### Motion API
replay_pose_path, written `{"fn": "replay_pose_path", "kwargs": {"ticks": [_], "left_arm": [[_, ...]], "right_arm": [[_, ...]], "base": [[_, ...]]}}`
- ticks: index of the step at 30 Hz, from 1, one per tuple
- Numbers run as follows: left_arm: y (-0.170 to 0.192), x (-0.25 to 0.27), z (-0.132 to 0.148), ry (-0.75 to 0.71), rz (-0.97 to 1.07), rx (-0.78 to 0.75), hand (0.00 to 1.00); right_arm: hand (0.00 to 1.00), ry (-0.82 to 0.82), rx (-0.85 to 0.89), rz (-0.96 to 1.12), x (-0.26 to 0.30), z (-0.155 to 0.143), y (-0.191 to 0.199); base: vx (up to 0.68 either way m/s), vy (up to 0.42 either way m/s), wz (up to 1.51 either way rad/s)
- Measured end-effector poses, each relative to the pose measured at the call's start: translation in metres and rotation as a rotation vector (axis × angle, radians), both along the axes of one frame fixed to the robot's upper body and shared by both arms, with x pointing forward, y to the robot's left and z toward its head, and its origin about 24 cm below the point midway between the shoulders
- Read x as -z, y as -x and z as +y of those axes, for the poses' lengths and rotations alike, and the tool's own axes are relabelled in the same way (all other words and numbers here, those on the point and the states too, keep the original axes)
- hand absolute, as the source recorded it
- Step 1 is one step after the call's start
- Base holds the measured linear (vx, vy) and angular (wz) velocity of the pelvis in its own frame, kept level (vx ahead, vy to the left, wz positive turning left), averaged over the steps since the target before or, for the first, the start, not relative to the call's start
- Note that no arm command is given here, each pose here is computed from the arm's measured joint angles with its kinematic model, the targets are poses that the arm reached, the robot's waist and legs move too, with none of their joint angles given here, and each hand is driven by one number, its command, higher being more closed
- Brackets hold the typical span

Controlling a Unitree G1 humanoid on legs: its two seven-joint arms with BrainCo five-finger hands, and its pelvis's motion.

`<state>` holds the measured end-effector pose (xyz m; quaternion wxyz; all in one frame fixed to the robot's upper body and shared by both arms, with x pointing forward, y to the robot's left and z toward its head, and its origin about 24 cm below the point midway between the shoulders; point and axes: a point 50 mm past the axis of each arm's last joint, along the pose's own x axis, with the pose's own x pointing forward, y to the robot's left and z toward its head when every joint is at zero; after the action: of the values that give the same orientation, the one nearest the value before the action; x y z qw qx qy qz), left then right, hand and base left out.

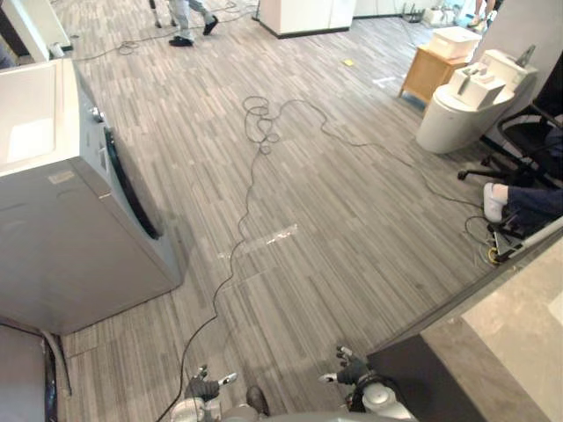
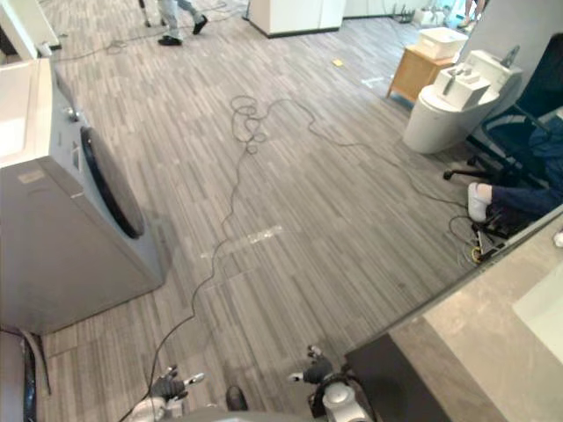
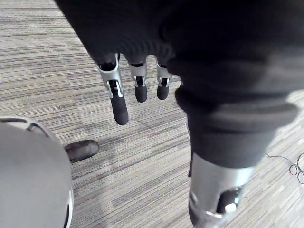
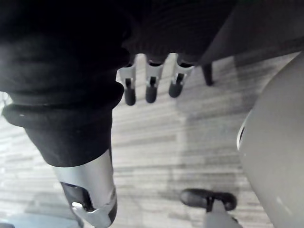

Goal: Organize washtable

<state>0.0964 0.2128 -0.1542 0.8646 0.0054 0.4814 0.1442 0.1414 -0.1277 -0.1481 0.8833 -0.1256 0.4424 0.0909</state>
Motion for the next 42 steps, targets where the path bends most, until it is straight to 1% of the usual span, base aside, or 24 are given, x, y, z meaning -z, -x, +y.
{"fn": "replay_pose_path", "kwargs": {"ticks": [5, 6, 18, 22, 25, 33, 35, 38, 42], "left_arm": [[0.002, 0.001, 0.0, 0.001, 0.011, 0.0, 0.0], [-0.005, 0.003, -0.017, -0.002, 0.035, 0.195, 0.0], [-0.005, 0.003, -0.018, 0.002, 0.03, 0.19, 0.0], [-0.01, 0.001, -0.018, 0.0, 0.008, 0.19, 0.0], [-0.011, 0.0, -0.014, -0.014, 0.014, 0.194, 0.0], [-0.004, 0.003, -0.01, -0.003, 0.045, 0.136, 0.0], [-0.001, 0.004, -0.008, 0.009, 0.045, 0.08, 0.0], [-0.002, 0.005, -0.02, 0.041, 0.035, 0.063, 0.0], [-0.008, 0.0, -0.021, 0.05, -0.021, -0.004, 0.0]], "right_arm": [[0.0, 0.007, -0.002, 0.011, 0.001, -0.003, 0.0], [0.0, 0.016, 0.163, 0.047, 0.005, -0.034, 0.008], [0.0, 0.019, 0.171, 0.052, 0.006, -0.035, 0.009], [0.0, 0.022, 0.233, 0.057, 0.006, -0.043, 0.011], [0.0, 0.012, 0.26, 0.037, 0.004, -0.043, 0.01], [0.0, 0.008, 0.255, 0.013, 0.002, -0.043, 0.004], [0.0, 0.007, 0.261, 0.019, 0.003, -0.043, 0.008], [0.0, 0.025, 0.265, -0.005, -0.001, -0.049, 0.005], [0.0, 0.032, 0.272, -0.016, -0.002, -0.049, 0.008]], "base": [[0.01, -0.038, -0.1], [0.0, -0.044, -0.05], [-0.01, -0.067, 0.02], [0.02, 0.01, -0.16], [0.08, 0.032, 0.15], [0.18, -0.063, 0.12], [0.4, -0.238, 0.24], [0.42, -0.232, 0.0], [0.42, -0.197, -0.66]]}}
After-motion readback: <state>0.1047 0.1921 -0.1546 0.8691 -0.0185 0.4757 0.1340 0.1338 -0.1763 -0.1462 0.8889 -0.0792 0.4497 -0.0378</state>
